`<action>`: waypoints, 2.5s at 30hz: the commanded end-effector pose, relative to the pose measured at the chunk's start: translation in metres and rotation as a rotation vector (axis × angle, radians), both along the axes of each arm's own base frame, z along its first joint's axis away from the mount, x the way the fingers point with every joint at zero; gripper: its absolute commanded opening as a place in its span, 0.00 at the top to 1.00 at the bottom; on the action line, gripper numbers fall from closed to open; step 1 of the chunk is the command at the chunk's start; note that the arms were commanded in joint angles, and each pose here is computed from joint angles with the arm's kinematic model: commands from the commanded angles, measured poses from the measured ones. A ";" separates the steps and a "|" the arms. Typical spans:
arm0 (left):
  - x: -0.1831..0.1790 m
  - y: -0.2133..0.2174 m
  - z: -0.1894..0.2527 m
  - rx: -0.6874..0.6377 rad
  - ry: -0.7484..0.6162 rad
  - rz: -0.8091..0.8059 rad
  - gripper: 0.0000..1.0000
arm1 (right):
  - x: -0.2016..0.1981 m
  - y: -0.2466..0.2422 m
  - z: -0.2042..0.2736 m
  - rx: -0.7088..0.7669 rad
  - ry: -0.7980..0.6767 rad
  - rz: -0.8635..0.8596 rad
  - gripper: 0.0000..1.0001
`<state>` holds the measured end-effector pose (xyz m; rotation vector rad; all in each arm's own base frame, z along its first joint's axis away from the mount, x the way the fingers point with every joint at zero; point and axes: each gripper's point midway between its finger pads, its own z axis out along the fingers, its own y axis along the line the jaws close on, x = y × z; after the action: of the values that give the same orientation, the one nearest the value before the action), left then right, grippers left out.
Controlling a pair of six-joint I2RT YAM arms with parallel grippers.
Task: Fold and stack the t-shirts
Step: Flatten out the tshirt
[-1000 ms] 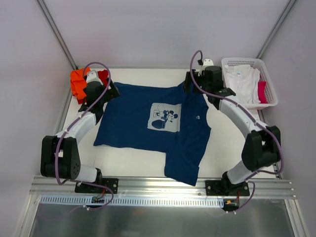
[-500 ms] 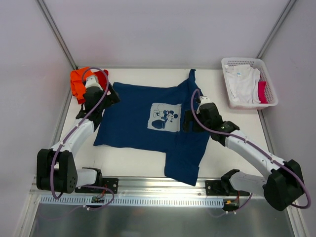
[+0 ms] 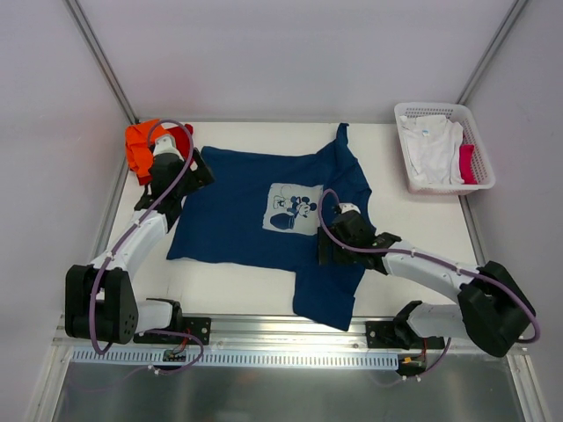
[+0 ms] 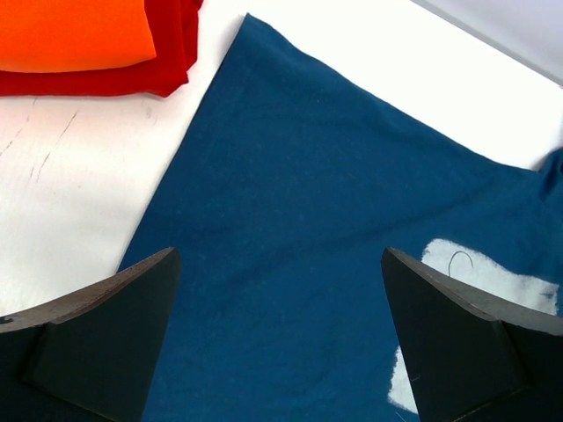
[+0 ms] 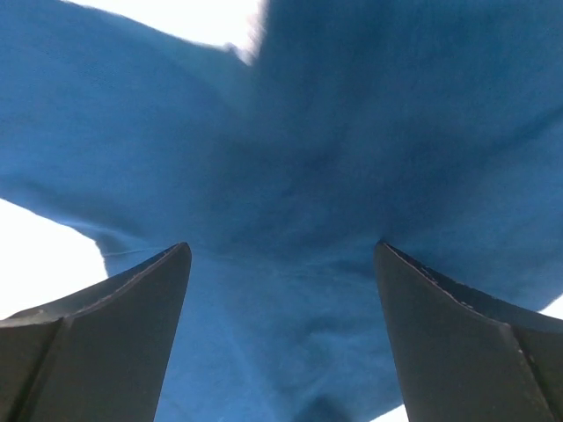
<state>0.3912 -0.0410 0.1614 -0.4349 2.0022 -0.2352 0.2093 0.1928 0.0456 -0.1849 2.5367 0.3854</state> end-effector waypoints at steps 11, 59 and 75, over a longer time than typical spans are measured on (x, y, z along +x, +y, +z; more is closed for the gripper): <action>0.012 -0.007 0.036 0.006 -0.060 -0.032 0.01 | -0.020 -0.006 -0.058 -0.027 0.124 -0.130 0.11; 0.020 0.000 0.032 0.044 -0.025 -0.012 0.01 | -0.016 -0.036 -0.002 -0.255 0.012 -0.226 0.11; 0.020 0.000 0.030 0.054 -0.021 -0.014 0.01 | -0.043 -0.050 -0.067 -0.385 0.135 -0.218 0.11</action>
<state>0.4034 -0.0424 0.1721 -0.4012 2.0336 -0.2154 0.2040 0.1781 0.0132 -0.0001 2.5665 -0.0091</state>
